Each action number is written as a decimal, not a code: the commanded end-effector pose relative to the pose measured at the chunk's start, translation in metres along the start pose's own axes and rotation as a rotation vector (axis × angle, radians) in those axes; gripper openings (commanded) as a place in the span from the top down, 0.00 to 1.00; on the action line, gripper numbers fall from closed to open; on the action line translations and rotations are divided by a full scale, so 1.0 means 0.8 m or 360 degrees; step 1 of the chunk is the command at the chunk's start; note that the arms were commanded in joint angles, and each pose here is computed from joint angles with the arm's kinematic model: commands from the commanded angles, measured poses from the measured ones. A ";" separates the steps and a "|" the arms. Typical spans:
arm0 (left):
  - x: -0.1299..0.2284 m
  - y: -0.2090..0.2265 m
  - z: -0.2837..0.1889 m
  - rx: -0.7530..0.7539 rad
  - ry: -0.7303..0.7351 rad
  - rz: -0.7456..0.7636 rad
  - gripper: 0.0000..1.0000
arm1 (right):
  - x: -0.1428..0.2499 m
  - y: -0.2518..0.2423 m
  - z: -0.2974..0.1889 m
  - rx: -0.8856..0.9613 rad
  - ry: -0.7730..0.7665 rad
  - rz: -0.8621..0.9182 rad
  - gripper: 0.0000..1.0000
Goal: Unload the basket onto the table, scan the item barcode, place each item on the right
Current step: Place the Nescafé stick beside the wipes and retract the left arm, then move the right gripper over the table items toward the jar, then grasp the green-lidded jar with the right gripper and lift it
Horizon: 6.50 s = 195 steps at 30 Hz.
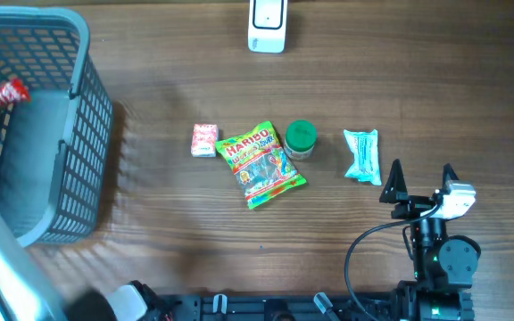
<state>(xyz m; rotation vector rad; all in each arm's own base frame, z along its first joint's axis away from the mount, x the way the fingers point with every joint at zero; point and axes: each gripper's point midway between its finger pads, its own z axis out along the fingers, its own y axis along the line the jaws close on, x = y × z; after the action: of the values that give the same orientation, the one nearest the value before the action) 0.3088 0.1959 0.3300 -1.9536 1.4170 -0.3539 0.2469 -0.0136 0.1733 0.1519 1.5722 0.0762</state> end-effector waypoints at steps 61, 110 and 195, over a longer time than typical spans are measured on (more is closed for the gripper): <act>0.334 -0.180 -0.327 0.1493 -0.0898 0.2372 0.00 | -0.002 0.001 0.000 -0.0004 -0.0014 -0.0019 0.00; 0.013 0.199 -0.595 0.2524 -0.2031 0.1804 0.00 | -0.141 0.103 -0.031 -0.0302 0.1283 0.0513 0.00; 0.239 0.276 0.026 0.1235 -0.0026 0.2048 0.00 | 0.097 0.251 0.152 -0.0163 0.2440 -0.0618 0.12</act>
<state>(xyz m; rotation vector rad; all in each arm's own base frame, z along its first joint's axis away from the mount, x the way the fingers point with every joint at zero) 0.2308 -0.0088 0.1380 -0.2412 1.8256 -0.1961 0.3602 0.1791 0.0873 -0.4864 3.1840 -0.1311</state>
